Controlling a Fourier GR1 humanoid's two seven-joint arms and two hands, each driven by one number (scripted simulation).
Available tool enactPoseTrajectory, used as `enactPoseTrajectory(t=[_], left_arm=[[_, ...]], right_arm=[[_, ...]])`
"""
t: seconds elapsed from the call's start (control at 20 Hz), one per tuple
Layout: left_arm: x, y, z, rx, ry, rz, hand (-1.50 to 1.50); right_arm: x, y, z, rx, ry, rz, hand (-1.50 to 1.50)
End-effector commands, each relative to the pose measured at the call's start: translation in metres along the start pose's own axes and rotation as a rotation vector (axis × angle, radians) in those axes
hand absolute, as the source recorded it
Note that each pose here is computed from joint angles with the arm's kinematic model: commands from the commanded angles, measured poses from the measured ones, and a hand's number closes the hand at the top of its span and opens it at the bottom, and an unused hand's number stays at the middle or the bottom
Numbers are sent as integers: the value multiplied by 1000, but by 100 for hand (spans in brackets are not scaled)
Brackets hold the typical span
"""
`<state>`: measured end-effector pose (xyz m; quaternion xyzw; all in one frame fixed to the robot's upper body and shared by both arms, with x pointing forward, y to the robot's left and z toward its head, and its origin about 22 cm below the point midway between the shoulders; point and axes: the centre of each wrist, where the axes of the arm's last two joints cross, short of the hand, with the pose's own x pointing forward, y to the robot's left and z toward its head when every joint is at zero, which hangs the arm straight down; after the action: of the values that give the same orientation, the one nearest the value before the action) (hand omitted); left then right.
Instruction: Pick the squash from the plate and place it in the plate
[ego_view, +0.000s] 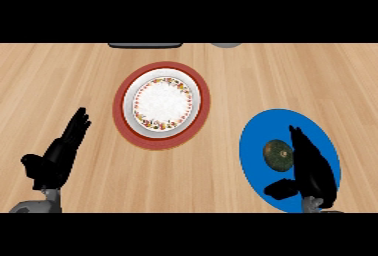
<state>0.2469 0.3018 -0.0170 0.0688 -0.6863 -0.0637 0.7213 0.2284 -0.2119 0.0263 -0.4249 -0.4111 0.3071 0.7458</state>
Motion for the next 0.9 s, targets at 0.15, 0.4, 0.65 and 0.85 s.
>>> enactPoseTrajectory(t=[0.15, 0.4, 0.65, 0.85], left_arm=[[0, 4, 9, -3, -12, 5, 0], [-15, -2, 0, -5, 10, 11, 0], [-16, -2, -16, 15, -8, 2, 0], [7, 13, -7, 3, -12, -9, 0]], right_arm=[[-1, 4, -30, 27, -13, 1, -150], [-7, 23, -23, 89, -93, 27, 150], [14, 27, -31, 56, -148, 29, 150], [-14, -6, -63, 53, -279, 76, 150]])
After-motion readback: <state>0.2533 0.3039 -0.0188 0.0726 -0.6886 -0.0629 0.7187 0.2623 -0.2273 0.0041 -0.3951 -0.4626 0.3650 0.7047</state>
